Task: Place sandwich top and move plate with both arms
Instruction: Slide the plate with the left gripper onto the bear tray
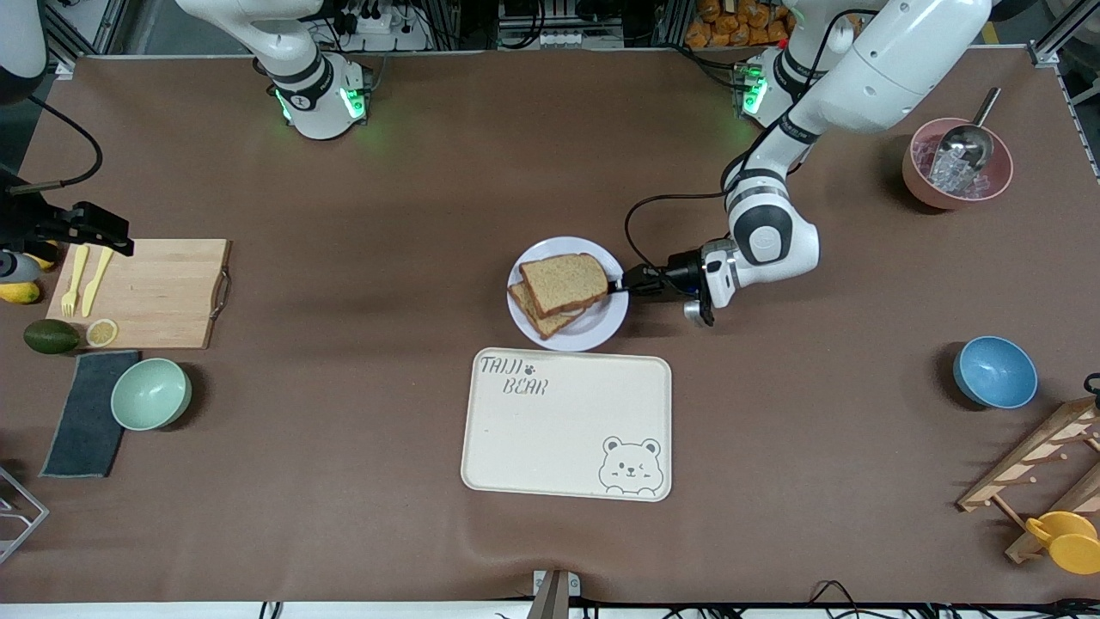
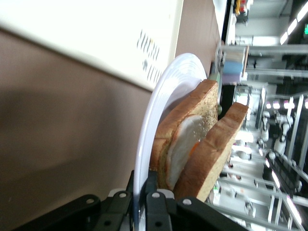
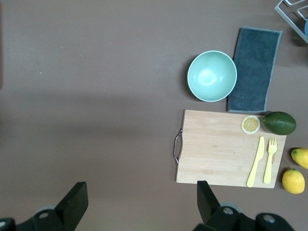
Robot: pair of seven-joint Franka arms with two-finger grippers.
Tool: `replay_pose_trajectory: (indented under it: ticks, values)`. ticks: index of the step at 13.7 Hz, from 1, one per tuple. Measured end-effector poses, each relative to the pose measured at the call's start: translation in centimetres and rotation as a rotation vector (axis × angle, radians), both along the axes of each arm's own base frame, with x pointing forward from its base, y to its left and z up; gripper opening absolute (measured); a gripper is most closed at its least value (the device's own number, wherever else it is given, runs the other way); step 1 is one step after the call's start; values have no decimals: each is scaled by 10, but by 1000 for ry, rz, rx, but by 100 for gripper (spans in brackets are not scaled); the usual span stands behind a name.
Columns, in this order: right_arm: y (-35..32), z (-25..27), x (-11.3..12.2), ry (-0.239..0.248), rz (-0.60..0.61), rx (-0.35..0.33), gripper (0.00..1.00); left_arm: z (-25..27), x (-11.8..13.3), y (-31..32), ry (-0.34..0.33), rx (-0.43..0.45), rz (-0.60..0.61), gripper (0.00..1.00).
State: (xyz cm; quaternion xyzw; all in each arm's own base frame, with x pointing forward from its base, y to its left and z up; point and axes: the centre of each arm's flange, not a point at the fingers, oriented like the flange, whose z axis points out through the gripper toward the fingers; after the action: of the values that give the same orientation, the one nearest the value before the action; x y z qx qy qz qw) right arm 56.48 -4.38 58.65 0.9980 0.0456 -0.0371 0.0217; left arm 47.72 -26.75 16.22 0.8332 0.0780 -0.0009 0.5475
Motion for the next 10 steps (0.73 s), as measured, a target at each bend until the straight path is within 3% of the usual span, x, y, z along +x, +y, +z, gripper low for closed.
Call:
replay_pose_trajectory:
  ticks: [5,10]
  values:
    - [2,-1,3,-20,-2,12,100,24,42,5,31,56,138,8]
    - [4,-2,4,-24,-32,18,100,44,87,4,65,48,266,8]
